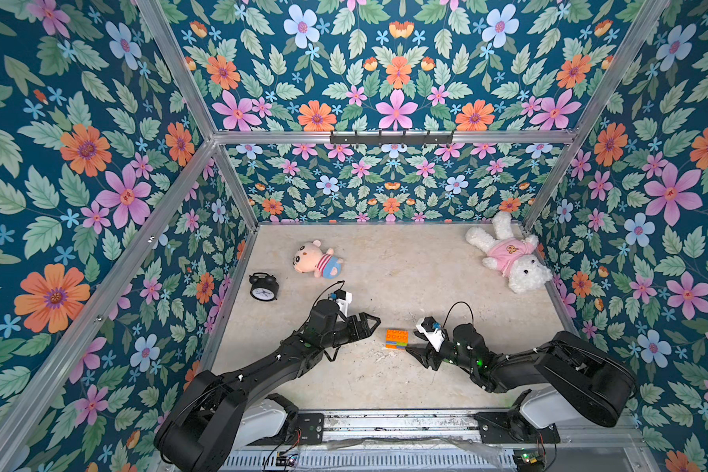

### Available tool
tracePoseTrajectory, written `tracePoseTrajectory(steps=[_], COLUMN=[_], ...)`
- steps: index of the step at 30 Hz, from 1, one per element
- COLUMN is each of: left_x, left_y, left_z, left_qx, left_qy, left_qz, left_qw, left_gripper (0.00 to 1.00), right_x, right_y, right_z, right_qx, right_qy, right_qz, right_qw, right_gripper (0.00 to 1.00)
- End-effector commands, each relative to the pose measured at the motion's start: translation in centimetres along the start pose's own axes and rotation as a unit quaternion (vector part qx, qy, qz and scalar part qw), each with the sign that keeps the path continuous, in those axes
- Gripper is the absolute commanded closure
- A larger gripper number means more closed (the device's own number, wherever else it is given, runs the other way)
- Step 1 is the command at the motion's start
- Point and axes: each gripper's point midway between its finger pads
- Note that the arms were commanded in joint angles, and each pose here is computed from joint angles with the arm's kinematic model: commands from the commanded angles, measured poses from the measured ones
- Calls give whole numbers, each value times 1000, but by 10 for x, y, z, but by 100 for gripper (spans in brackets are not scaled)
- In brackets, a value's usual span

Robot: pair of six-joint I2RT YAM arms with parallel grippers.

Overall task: Assemble the number 5 with lego
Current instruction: Adjust the lego brick at the center of the board.

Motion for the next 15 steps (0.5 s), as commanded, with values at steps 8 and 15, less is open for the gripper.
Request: tracePoseTrajectory(steps=[8,15], left_x=[3,5], left_y=[2,7], left_z=[3,7], left_qx=[12,9], left_qy=[-7,-13], left_qz=[14,24], left_qw=[1000,1000], left_gripper=[14,14], right_x=[15,19], right_y=[1,-9], right_z=[11,11], right_qx=[-55,-72], right_qy=[-51,-58], right_qz=[-6,-24], right_qw=[997,995], right_gripper=[39,44])
Point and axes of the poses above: each gripper's point midway between its finger pads, its own x axis out along the fingers, its own z axis along the line the jaws close on, y = z × x, and after that the axes turned 3 degrees about -x, right-handed
